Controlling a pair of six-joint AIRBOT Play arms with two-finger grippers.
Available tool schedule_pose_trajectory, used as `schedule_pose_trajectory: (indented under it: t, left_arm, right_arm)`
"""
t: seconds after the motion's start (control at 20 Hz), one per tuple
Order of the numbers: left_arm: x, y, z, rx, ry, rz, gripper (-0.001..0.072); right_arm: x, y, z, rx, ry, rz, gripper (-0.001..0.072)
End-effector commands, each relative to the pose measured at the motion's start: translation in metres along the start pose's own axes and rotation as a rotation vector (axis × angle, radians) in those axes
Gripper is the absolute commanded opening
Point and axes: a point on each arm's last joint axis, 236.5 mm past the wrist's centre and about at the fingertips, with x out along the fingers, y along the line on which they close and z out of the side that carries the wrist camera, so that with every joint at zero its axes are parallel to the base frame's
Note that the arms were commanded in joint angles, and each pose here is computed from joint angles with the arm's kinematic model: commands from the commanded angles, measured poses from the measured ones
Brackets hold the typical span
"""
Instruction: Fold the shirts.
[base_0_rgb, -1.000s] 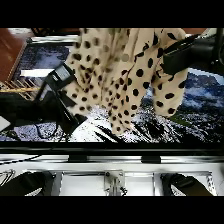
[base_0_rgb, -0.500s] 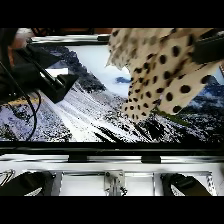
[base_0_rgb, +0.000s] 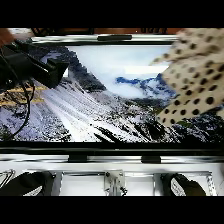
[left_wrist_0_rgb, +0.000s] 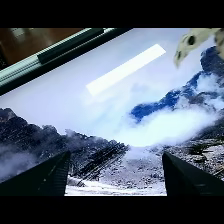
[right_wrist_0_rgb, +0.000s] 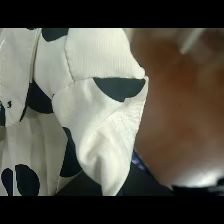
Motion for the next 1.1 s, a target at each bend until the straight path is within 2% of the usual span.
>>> schedule_pose_trajectory:
  t: [0.0,0.2,0.5,0.7,0.9,1.05]
  left_arm:
    - [0.002,0.008,-0.002,-0.014,0.007,0.019,0.0706]
    - [0.002,0.008,-0.002,-0.015,0.007,0.019,0.0706]
    - [0.002,0.007,-0.016,-0.016,0.066,0.015,0.0706]
    - [0.001,0.006,-0.027,-0.016,0.112,0.012,0.0706]
    - [0.000,0.006,-0.029,-0.017,0.120,0.011,0.0706]
    - [0.000,0.005,-0.028,-0.017,0.119,0.009,0.0706]
  right_arm:
    - [0.023,-0.070,-0.020,0.141,0.059,-0.152,0.0043]
    - [0.047,-0.117,-0.036,0.268,0.080,-0.223,0.0042]
    - [0.096,-0.165,-0.036,0.344,0.005,-0.286,0.0043]
    - [0.114,-0.185,-0.007,0.320,-0.143,-0.321,0.0043]
    - [0.123,-0.205,-0.007,0.269,-0.161,-0.412,0.0043]
    - [0.125,-0.214,-0.001,0.318,-0.217,-0.430,0.0042]
